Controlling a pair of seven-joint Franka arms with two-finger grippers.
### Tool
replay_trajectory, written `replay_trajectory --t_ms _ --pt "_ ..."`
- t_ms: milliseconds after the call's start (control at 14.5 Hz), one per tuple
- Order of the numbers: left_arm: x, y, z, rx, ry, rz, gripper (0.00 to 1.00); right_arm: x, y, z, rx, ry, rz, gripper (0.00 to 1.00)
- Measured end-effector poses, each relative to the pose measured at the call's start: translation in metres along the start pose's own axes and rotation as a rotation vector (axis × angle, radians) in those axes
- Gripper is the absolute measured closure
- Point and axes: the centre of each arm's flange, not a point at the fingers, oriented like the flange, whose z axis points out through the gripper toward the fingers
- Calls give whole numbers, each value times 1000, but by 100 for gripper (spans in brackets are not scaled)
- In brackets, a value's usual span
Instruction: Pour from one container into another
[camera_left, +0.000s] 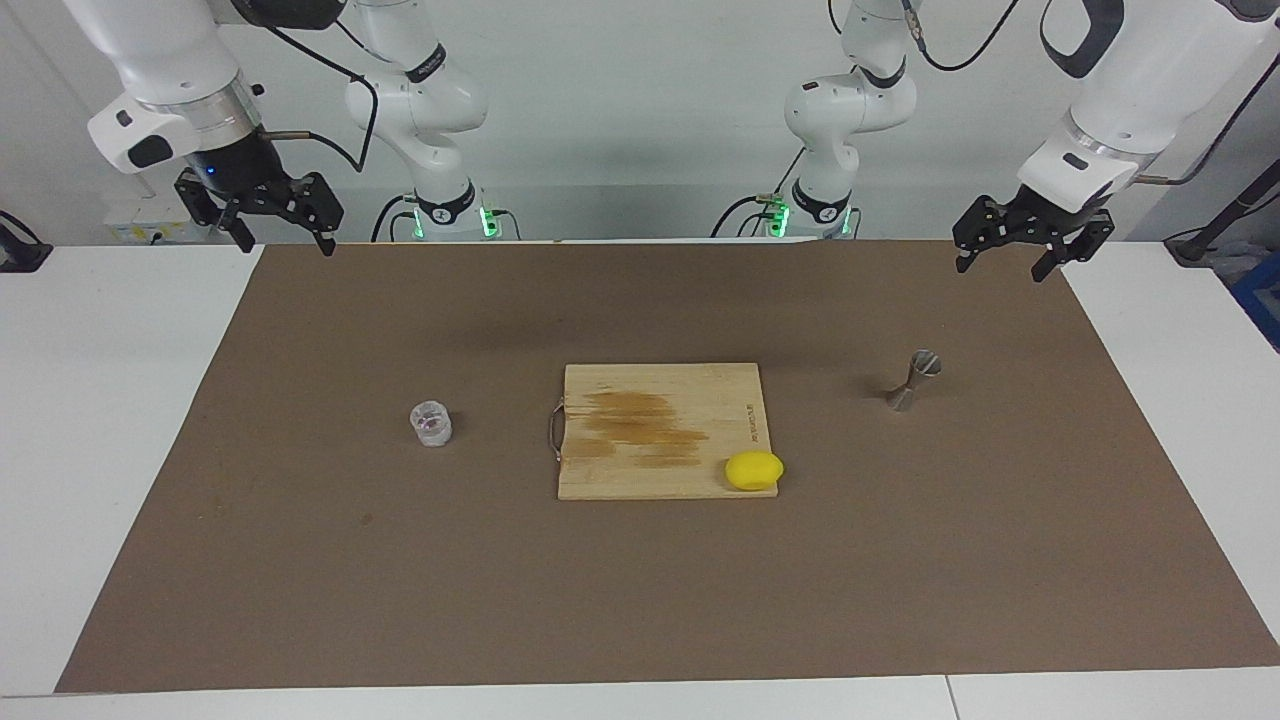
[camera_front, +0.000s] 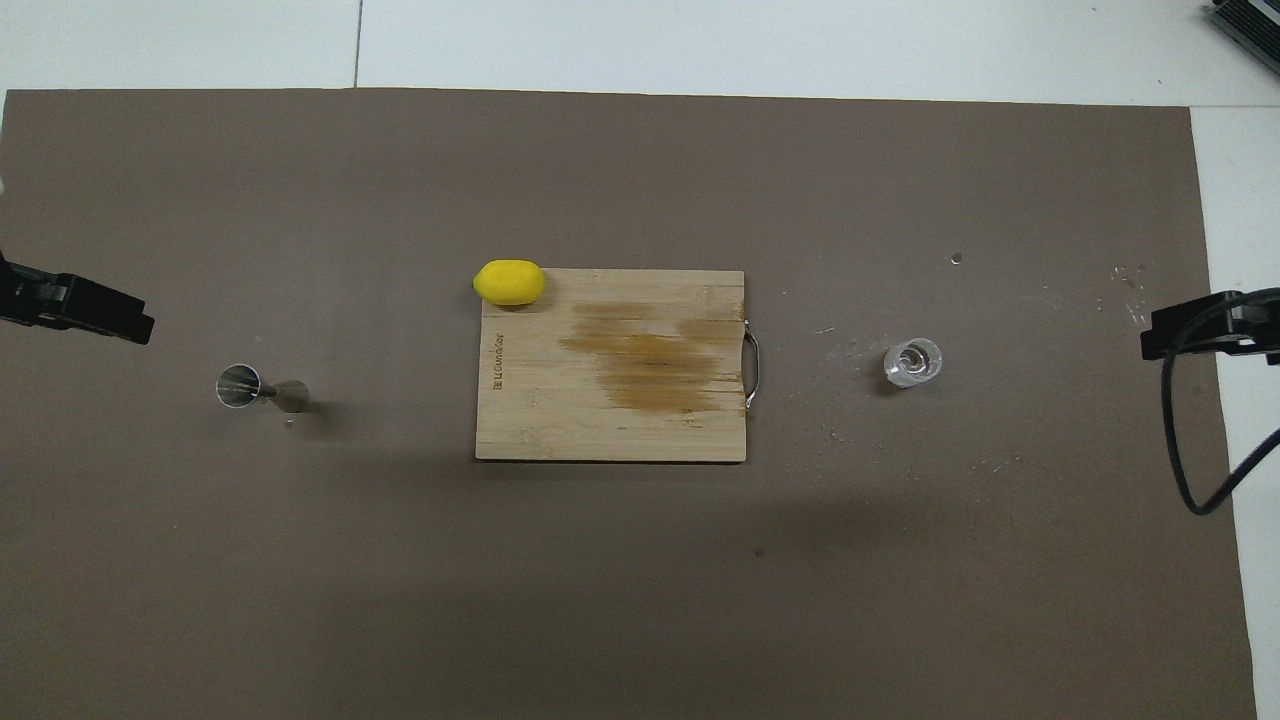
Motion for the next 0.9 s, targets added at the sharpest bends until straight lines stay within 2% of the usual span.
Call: replay_trajectory --t_ms 345,551,896 --pt "3 -2 0 4 23 -3 0 0 2 2 0 -4 114 0" --pt "4 -4 -1 6 35 -6 0 2 11 19 5 -20 190 0" --pt "4 -5 -1 6 37 -9 0 9 27 67 157 -56 455 0"
